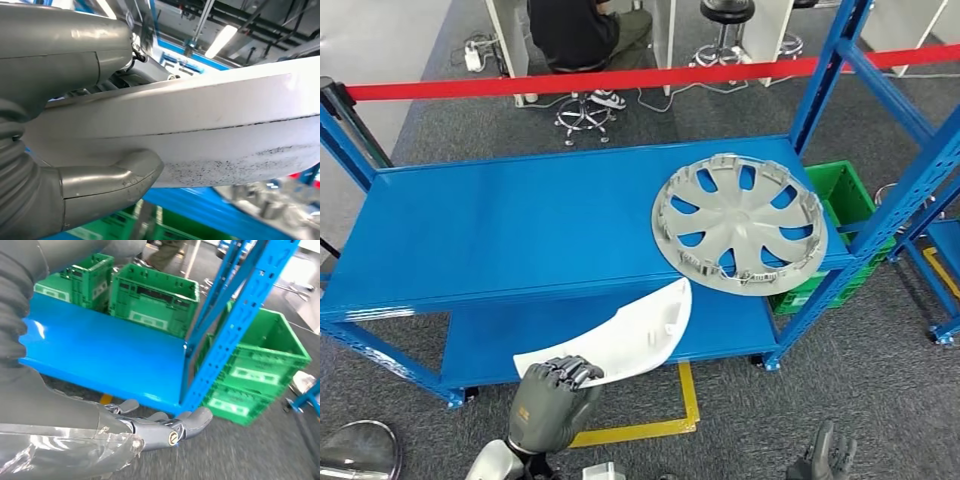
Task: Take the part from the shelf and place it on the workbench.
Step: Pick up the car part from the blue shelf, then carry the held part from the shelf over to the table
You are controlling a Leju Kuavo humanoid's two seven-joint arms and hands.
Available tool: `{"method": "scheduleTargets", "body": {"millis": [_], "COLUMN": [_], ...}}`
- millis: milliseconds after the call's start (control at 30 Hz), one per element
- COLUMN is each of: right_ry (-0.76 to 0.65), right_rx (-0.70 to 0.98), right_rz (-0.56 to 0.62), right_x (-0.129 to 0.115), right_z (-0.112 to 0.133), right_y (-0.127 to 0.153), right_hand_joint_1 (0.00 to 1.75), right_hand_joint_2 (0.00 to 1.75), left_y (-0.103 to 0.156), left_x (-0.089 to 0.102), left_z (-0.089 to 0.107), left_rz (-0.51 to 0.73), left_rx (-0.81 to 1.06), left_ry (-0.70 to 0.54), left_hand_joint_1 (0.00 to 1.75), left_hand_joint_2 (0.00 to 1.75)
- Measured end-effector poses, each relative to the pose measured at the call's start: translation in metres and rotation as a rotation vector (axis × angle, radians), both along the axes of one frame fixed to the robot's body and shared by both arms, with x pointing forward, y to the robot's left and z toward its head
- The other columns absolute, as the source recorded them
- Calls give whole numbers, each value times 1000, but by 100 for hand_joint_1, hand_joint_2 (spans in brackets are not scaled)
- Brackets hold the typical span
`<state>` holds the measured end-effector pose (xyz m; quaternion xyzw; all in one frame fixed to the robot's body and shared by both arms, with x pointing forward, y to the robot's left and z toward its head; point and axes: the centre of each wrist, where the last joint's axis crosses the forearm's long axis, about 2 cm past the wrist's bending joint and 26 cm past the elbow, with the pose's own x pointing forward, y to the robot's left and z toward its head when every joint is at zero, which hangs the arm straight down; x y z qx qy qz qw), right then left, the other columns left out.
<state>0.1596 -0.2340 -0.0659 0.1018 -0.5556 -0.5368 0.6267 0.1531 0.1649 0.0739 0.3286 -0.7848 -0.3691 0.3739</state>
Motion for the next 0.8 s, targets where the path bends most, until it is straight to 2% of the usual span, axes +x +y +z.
{"method": "scheduleTargets", "body": {"millis": [100, 267, 800], "right_ry": [28, 42, 66], "right_rx": [-4, 2, 47], "right_rz": [-40, -87, -198], "right_x": [-1, -3, 2], "right_z": [-2, -4, -4], "right_y": [-6, -12, -19], "right_hand_joint_1": [0, 0, 0], "right_hand_joint_2": [175, 175, 175], "left_y": [-1, 5, 10], "left_x": [-5, -14, -17], "left_z": [-2, -11, -20], "left_rz": [-29, -32, -10], "left_rx": [-55, -44, -29], "left_ry": [6, 21, 36], "left_hand_joint_1": [175, 175, 175], "left_hand_joint_2": [175, 175, 175]}}
